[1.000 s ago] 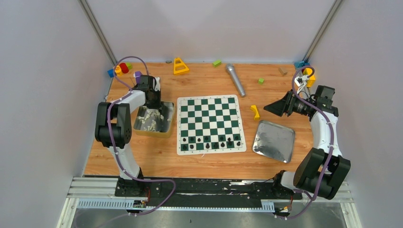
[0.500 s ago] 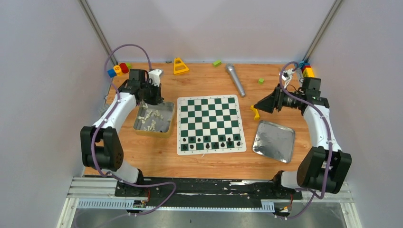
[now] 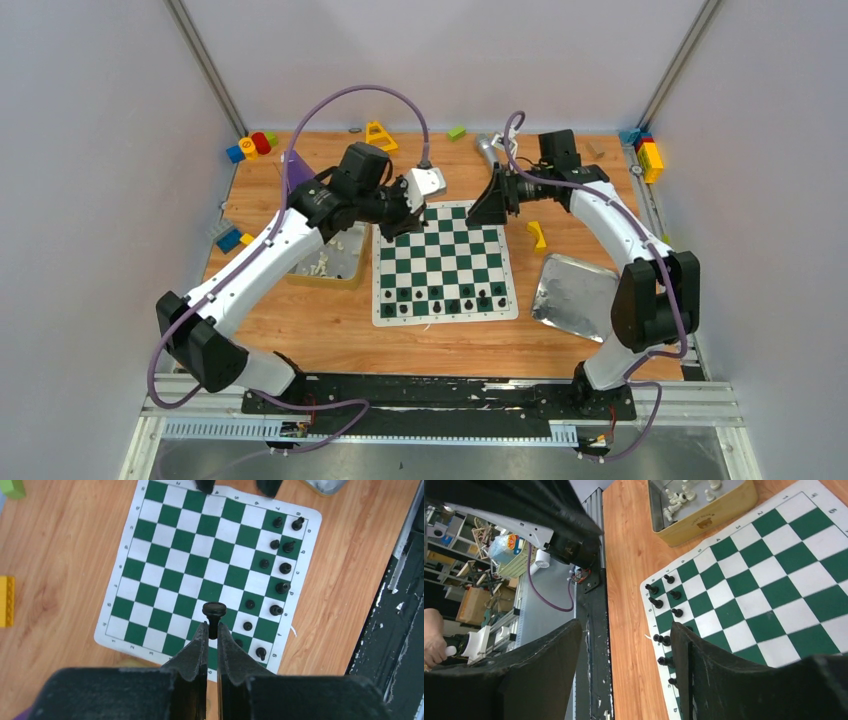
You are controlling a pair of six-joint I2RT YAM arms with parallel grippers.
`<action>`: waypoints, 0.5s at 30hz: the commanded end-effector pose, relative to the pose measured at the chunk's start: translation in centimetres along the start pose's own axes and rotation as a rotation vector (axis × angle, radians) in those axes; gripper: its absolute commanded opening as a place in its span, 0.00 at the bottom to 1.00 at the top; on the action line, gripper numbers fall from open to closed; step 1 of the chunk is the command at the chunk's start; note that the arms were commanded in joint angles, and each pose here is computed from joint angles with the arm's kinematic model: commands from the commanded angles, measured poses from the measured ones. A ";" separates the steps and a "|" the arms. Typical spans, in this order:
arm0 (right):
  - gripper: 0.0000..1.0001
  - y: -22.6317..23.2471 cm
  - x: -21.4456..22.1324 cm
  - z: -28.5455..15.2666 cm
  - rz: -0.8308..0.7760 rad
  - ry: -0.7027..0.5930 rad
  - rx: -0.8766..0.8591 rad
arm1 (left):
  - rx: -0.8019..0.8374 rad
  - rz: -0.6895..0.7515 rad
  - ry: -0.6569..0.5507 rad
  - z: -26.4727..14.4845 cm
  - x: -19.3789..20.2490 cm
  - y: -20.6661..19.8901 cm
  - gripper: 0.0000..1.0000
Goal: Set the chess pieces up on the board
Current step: Adjust the chess piece.
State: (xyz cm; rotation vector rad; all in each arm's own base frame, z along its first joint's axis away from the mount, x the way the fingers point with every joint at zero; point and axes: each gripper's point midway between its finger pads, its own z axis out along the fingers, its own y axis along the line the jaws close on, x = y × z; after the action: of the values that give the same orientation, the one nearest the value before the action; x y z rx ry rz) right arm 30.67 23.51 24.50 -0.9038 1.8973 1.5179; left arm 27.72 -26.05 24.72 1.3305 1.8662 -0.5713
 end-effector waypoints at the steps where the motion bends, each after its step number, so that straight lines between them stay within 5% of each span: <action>1: 0.66 1.5 -1.9 1.8 -0.036 0.003 -0.085 | 0.037 0.111 0.025 0.8 -1.8 -1.9 0.05; 15: 0.59 2.1 -0.3 5.3 -0.002 0.072 -0.153 | 0.024 0.148 0.058 3.0 -2.4 -2.9 0.04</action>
State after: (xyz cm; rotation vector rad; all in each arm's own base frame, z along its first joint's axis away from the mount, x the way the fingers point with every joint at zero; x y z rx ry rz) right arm 29.03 28.34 23.42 -0.9893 1.9308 1.6631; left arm 25.67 -30.18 22.69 1.5238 1.8493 -0.5142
